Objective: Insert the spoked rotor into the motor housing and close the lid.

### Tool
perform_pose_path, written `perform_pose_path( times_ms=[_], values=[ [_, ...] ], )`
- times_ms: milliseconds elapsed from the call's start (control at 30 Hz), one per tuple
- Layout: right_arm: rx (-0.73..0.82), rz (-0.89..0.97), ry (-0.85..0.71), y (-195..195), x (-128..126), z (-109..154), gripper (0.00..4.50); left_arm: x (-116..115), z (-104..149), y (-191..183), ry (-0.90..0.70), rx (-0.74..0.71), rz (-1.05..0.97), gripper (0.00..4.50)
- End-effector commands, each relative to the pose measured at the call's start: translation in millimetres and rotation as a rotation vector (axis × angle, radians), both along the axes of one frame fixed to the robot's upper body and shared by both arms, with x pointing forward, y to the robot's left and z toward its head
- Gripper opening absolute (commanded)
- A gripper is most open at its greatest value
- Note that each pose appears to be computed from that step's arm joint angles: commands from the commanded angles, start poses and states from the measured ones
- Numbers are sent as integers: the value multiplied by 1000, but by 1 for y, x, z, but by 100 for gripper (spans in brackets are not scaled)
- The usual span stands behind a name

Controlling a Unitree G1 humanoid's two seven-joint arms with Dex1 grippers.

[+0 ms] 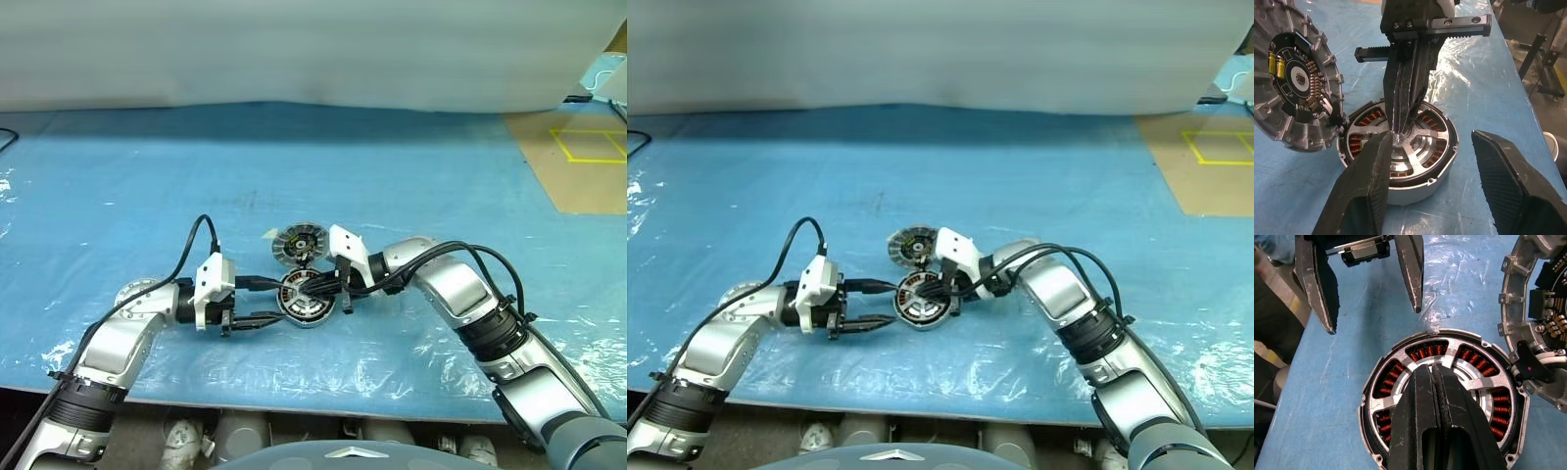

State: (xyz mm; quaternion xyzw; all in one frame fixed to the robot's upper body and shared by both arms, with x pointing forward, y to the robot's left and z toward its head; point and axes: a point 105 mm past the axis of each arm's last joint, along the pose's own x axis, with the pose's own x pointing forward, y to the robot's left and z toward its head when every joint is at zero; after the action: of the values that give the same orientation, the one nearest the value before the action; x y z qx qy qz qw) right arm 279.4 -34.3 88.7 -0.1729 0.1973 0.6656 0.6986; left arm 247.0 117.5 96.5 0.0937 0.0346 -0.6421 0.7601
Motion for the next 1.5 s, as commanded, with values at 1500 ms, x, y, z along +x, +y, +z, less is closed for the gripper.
perform_pose_path(
  times_ms=[1500],
  values=[
    [12, 75, 16, -2, -10, 4, 2, 6, 17, -1, -55, -21, 2, 274]
  ],
)
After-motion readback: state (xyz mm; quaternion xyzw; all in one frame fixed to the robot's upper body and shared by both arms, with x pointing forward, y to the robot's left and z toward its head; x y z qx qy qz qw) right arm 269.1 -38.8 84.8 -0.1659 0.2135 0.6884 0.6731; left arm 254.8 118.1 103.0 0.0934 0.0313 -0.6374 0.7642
